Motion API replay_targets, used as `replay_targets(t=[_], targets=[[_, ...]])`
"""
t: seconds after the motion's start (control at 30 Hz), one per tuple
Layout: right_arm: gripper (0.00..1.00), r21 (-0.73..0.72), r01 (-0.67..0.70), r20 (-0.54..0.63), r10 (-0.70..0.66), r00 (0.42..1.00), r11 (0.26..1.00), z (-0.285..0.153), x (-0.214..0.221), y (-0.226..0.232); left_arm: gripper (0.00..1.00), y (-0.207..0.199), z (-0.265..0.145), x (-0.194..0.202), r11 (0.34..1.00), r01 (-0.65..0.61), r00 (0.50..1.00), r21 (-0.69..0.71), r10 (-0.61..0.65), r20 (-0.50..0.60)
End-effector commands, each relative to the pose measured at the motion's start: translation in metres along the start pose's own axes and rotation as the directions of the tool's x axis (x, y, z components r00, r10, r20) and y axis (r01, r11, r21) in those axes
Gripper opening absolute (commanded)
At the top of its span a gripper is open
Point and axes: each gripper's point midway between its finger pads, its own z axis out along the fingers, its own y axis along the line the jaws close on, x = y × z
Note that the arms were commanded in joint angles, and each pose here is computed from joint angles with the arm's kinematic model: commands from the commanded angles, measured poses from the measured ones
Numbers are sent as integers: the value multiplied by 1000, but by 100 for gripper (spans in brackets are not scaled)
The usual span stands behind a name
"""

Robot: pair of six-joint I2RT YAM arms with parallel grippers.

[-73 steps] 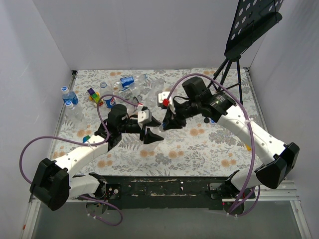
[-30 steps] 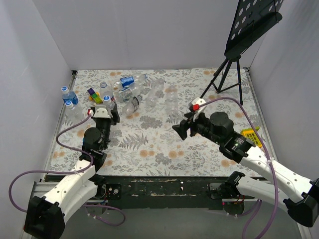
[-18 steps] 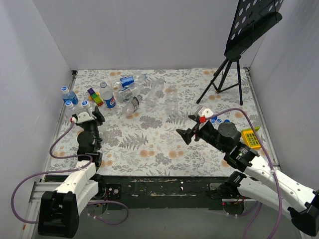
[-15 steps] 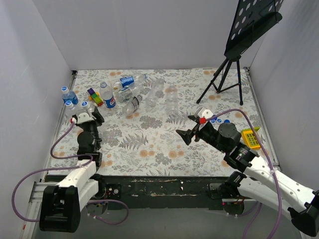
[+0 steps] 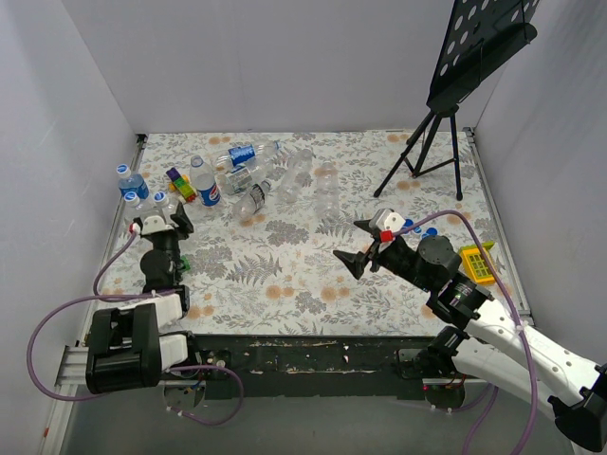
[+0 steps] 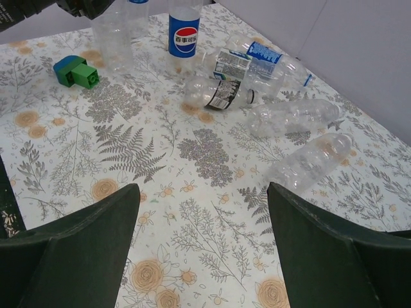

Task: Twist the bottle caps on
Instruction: Place the plastic bottle at the center of the board.

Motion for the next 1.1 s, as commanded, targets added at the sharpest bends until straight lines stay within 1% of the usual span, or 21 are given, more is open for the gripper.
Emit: replay_targets(t=[0.0, 0.2, 0.33, 0.43, 0.5, 0.63, 0.8, 0.83, 0.97, 1.07], targets=[[87, -8, 34, 68, -33, 997, 999, 0, -16, -1, 7, -20, 0, -17, 992, -28, 997, 127, 19, 78], [87, -42, 45, 66, -42, 997, 998, 1, -14, 5, 10, -25, -3, -5, 986, -34, 998, 160, 26, 51], [87, -63, 52, 65, -48, 997, 997, 1, -14, 9, 14, -24, -5, 3, 987, -34, 999, 159, 30, 27], [87, -68, 55, 65, -50, 997, 996, 1, -15, 9, 18, -25, -7, 2, 986, -28, 999, 166, 23, 34], [87, -68, 59, 62, -55, 997, 996, 1, -13, 9, 24, -27, -10, 1, 985, -19, 999, 171, 13, 36], [87, -75, 62, 62, -57, 996, 995, 2, -14, 10, 31, -30, -13, 3, 987, -19, 1000, 161, 16, 23], [87, -78, 64, 66, -59, 996, 995, 1, -15, 11, 44, -36, -16, 2, 985, -21, 1000, 172, 16, 26], [87, -79, 65, 68, -59, 996, 995, 0, -15, 11, 46, -31, -15, 0, 990, -16, 999, 139, 12, 30], [87, -82, 67, 70, -61, 996, 994, 0, -17, 11, 56, -27, -14, -1, 994, -12, 1000, 113, 9, 28], [87, -86, 68, 69, -62, 996, 994, 0, -17, 12, 60, -25, -14, 0, 995, -9, 1000, 101, 6, 22]])
